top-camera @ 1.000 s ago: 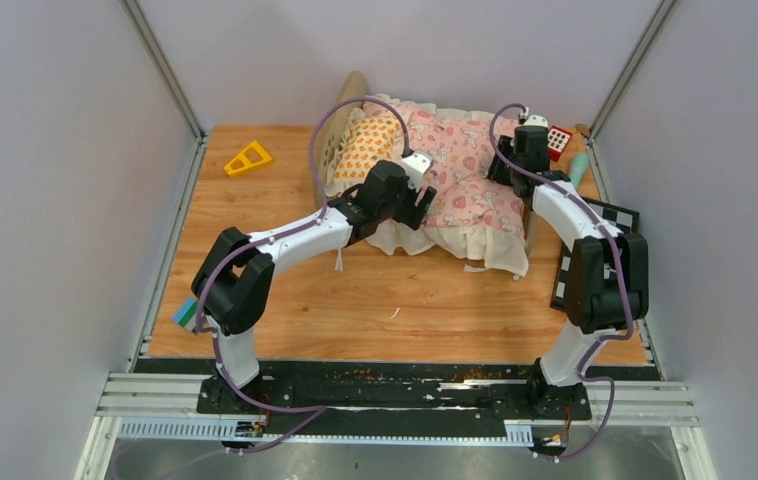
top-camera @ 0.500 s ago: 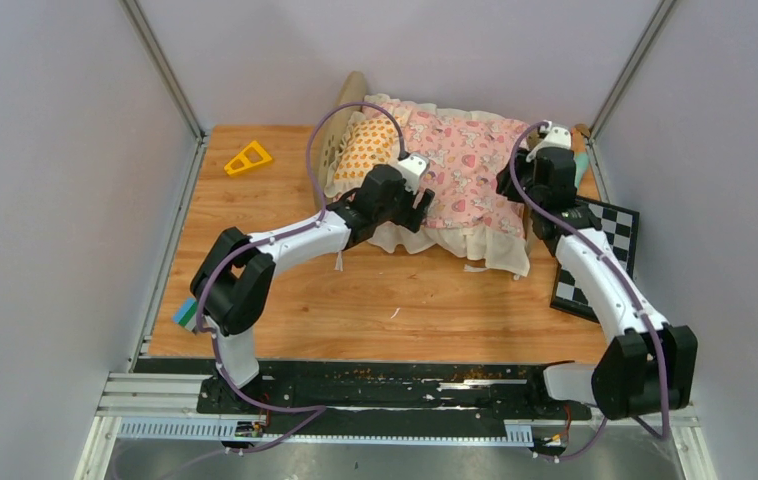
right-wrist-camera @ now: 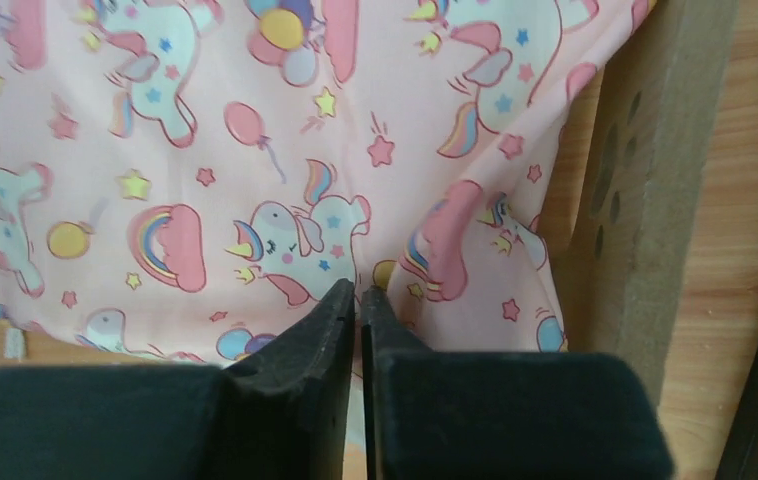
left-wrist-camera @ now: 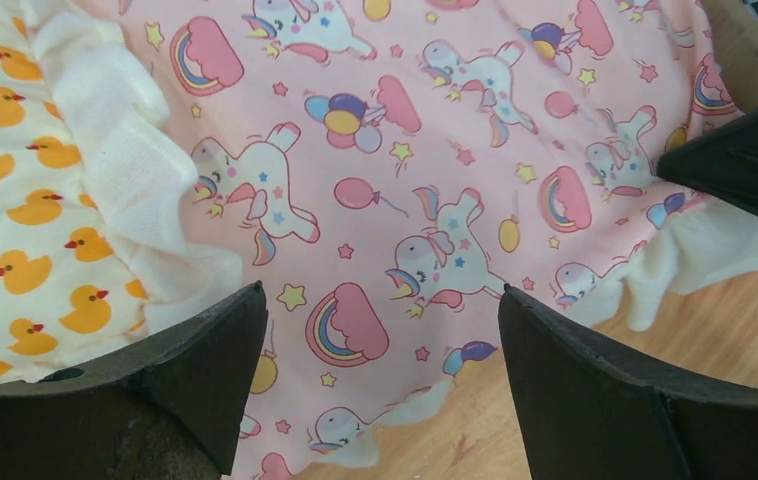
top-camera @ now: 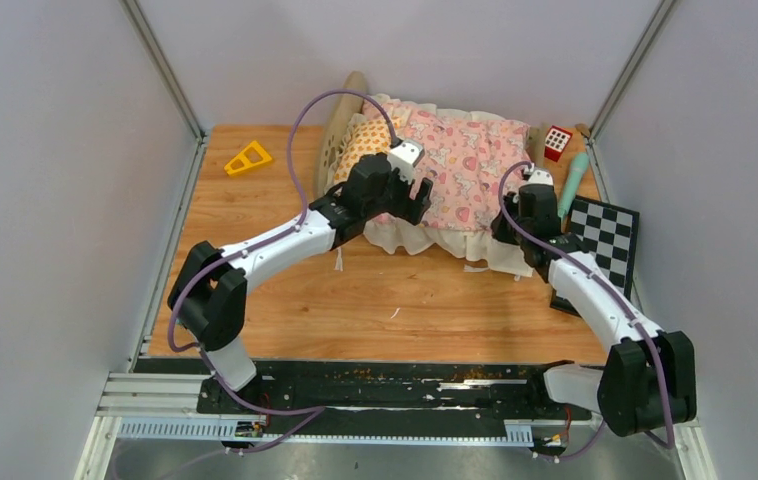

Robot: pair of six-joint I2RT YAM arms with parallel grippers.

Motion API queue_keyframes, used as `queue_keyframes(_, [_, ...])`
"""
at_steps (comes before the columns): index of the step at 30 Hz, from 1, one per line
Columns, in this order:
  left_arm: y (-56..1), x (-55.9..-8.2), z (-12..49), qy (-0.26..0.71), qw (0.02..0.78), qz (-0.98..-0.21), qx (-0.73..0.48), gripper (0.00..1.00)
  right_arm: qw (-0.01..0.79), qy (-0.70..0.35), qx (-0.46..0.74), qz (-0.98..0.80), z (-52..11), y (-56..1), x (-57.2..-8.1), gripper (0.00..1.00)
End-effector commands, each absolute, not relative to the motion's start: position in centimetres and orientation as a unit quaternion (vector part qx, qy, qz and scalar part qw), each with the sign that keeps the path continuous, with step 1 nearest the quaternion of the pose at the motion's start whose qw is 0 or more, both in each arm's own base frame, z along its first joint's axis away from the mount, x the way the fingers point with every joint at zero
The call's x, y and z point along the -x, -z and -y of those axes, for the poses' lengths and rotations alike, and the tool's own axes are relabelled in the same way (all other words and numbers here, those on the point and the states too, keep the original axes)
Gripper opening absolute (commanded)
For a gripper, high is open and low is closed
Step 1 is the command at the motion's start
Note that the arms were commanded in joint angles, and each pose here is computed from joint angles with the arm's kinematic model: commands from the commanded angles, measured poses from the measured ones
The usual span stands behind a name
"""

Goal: Set up the pet bed
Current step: Adjust the mattress on the bed frame.

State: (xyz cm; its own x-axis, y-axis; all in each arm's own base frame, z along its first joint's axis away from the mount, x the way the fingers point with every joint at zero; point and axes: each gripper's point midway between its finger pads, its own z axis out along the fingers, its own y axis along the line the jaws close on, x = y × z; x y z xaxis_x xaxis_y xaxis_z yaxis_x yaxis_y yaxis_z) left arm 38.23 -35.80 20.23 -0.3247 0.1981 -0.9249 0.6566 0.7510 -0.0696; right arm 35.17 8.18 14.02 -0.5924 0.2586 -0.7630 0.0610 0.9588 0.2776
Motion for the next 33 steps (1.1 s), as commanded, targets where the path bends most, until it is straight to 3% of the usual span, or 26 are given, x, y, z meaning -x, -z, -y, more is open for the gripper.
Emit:
queue_keyframes(1, [-28.5, -37.2, 35.7, 0.259, 0.568, -0.738, -0.258, 0.93, 0.547, -0.124, -0.103, -0.821, -7.8, -23.2, -38.1, 0.12])
queue_keyframes(4, [-30.3, -36.1, 34.4, 0.253, 0.573, -0.735, -0.259, 0.94, 0.590, -0.120, -0.097, -0.793, -7.9, -27.7, -41.3, 0.22])
queue_keyframes(7, [-31.9, -35.3, 32.2, 0.232, 0.589, -0.733, -0.247, 0.96, 0.603, -0.113, -0.099, -0.783, -7.8, -28.9, -45.7, 0.26])
queue_keyframes(14, [-33.6, -33.0, 25.6, 0.155, 0.608, -0.751, -0.205, 1.00, 0.581, -0.057, -0.127, -0.802, -5.4, -23.9, -54.4, 0.27])
queue_keyframes(21, [-34.5, -29.8, 20.2, 0.111, 0.616, -0.758, -0.184, 1.00, 0.521, -0.005, -0.181, -0.834, -0.6, -18.2, -55.4, 0.28])
queue_keyframes(28, [-35.9, -27.6, 15.8, 0.069, 0.621, -0.763, -0.165, 1.00, 0.628, -0.010, -0.062, -0.776, -9.0, -29.9, -54.4, 0.45])
queue_keyframes(33, [-37.1, -25.7, 12.1, 0.041, 0.635, -0.761, -0.129, 1.00, 0.630, -0.118, -0.018, -0.768, -19.5, -33.4, -53.1, 0.49])
